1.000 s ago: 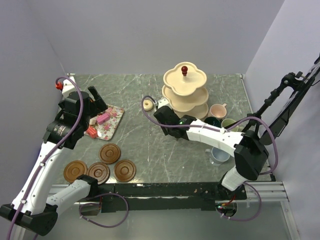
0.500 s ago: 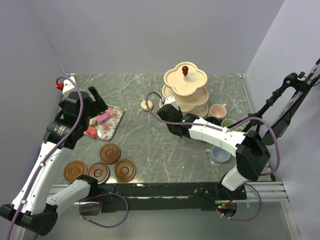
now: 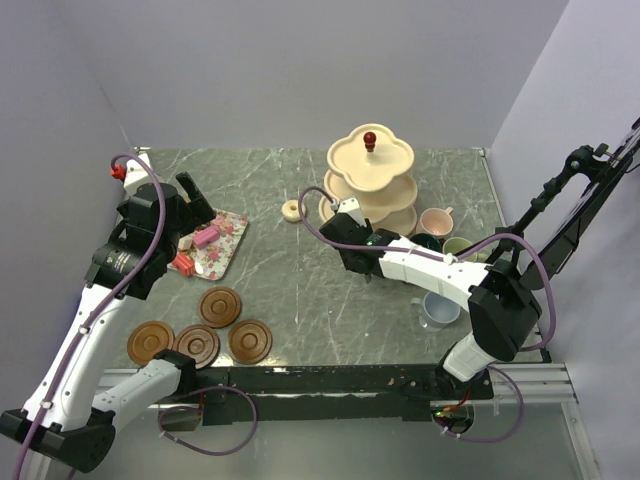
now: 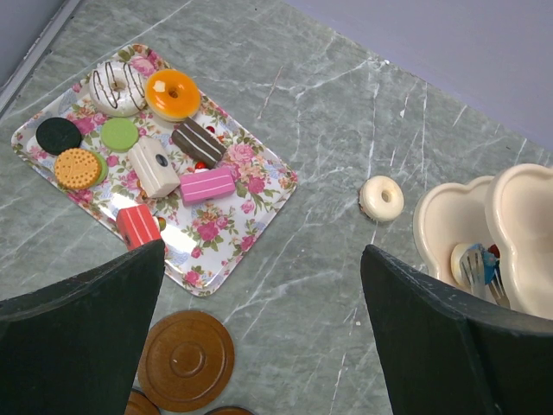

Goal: Serve the afternoon tea
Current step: Place the desert on the desert table.

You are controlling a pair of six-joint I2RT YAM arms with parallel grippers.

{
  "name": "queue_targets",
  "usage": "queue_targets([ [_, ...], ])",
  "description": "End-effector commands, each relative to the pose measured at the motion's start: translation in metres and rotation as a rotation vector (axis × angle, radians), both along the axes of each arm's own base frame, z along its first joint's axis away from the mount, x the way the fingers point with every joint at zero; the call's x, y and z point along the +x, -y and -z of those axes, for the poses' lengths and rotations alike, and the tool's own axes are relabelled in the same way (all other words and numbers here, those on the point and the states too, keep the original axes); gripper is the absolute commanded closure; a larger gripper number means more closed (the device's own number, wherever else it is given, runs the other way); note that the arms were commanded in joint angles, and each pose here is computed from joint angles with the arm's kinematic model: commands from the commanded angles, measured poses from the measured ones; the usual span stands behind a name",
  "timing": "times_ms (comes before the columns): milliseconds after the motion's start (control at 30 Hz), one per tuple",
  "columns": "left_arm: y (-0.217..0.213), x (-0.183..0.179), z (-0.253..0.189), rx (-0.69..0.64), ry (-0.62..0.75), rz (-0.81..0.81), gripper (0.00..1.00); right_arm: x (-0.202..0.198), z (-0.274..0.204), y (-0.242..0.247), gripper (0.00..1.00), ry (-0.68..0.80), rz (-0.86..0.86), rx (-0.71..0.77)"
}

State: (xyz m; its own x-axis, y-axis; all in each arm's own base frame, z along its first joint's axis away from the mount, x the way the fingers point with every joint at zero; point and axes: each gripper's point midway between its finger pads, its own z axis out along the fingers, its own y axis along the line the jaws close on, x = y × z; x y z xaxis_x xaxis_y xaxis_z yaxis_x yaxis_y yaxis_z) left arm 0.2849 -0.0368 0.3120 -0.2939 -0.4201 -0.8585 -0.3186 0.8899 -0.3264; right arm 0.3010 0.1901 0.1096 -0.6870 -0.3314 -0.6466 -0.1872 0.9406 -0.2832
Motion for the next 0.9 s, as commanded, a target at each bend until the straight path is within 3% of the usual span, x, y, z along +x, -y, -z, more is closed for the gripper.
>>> queue_targets([
  [0, 0.003, 0.001, -0.016, -0.026, 0.060, 0.007, 0.00, 0.005, -0.007, 0.003, 0.47, 0.033, 0.040, 0.018],
  [367, 0.003, 0.001, -0.015, -0.027, 0.060, 0.006, 0.00, 0.001, -0.013, 0.002, 0.37, 0.039, 0.045, 0.048],
  [867, 0.004, 0.001, -0.013, -0.031, 0.058, 0.013, 0.00, -0.011, -0.029, -0.030, 0.40, 0.099, -0.094, 0.148],
])
